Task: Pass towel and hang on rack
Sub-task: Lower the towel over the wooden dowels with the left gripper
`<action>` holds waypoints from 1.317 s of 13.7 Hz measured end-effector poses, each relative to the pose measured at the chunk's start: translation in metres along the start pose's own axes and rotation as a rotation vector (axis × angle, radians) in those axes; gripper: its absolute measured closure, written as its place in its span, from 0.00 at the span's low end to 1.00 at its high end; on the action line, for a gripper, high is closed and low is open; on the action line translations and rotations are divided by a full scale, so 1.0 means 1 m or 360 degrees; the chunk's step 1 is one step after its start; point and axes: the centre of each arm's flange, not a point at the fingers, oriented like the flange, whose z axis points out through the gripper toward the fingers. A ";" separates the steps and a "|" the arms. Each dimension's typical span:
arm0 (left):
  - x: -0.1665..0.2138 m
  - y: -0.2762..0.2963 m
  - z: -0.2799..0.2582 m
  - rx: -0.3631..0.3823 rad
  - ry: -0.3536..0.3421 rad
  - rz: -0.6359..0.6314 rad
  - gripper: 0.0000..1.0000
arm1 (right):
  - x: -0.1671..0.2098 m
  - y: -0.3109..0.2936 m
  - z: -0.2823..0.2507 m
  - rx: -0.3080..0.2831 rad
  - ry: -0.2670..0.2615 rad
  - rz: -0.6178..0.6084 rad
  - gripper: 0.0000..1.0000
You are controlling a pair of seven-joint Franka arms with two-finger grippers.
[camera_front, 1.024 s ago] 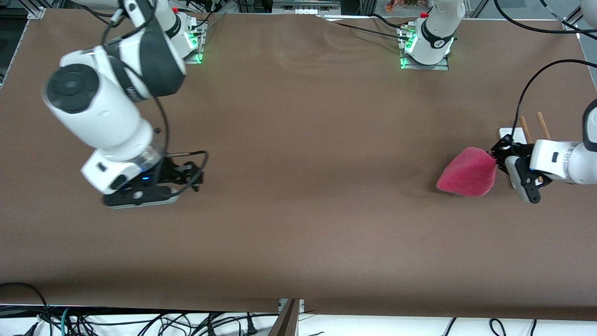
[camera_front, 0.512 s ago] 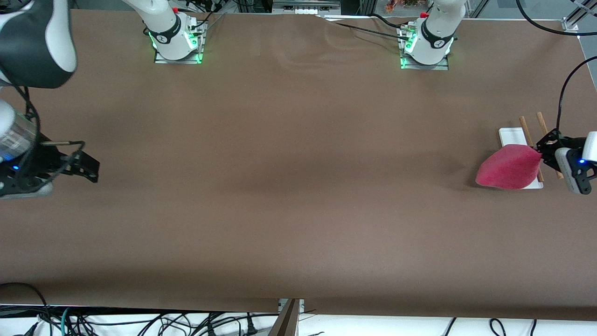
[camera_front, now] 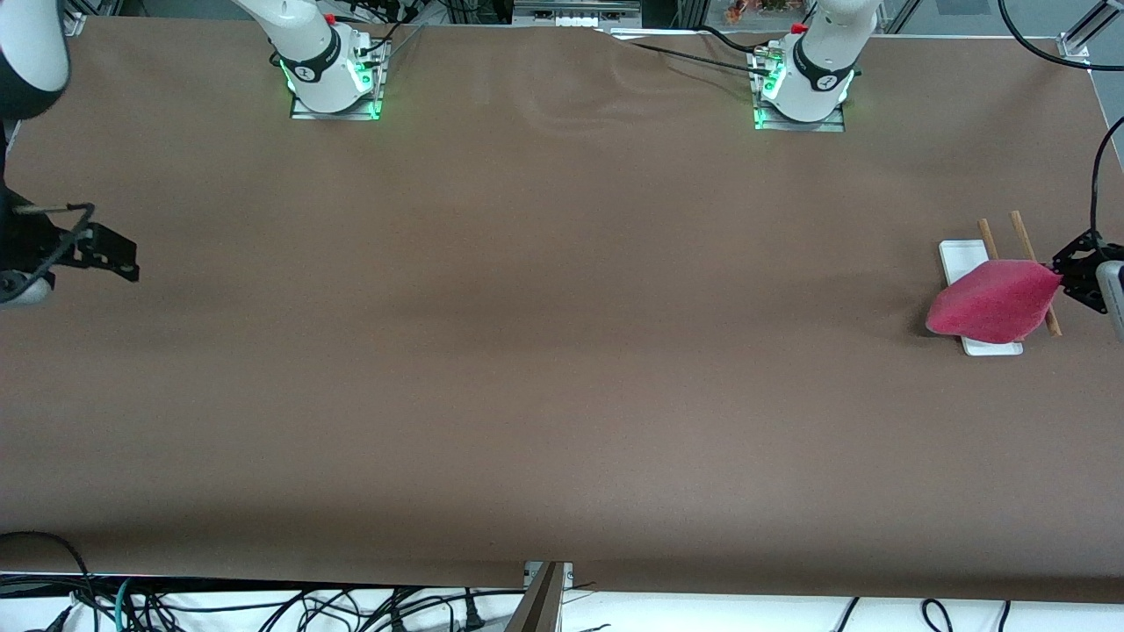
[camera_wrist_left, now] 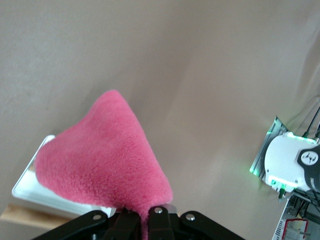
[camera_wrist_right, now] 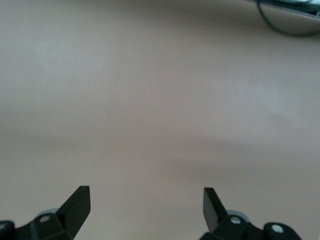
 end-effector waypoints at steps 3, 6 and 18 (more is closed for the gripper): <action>-0.029 -0.005 -0.001 0.0003 -0.0001 0.0030 0.97 | -0.020 -0.009 -0.021 0.0021 -0.0037 -0.0031 0.00; -0.055 -0.008 -0.005 0.0022 -0.0001 0.0084 0.97 | -0.036 0.000 -0.032 0.0030 -0.0046 -0.0002 0.00; -0.141 -0.042 0.028 0.0046 -0.0001 0.0204 0.97 | -0.047 0.007 -0.030 0.0059 -0.0109 -0.0019 0.00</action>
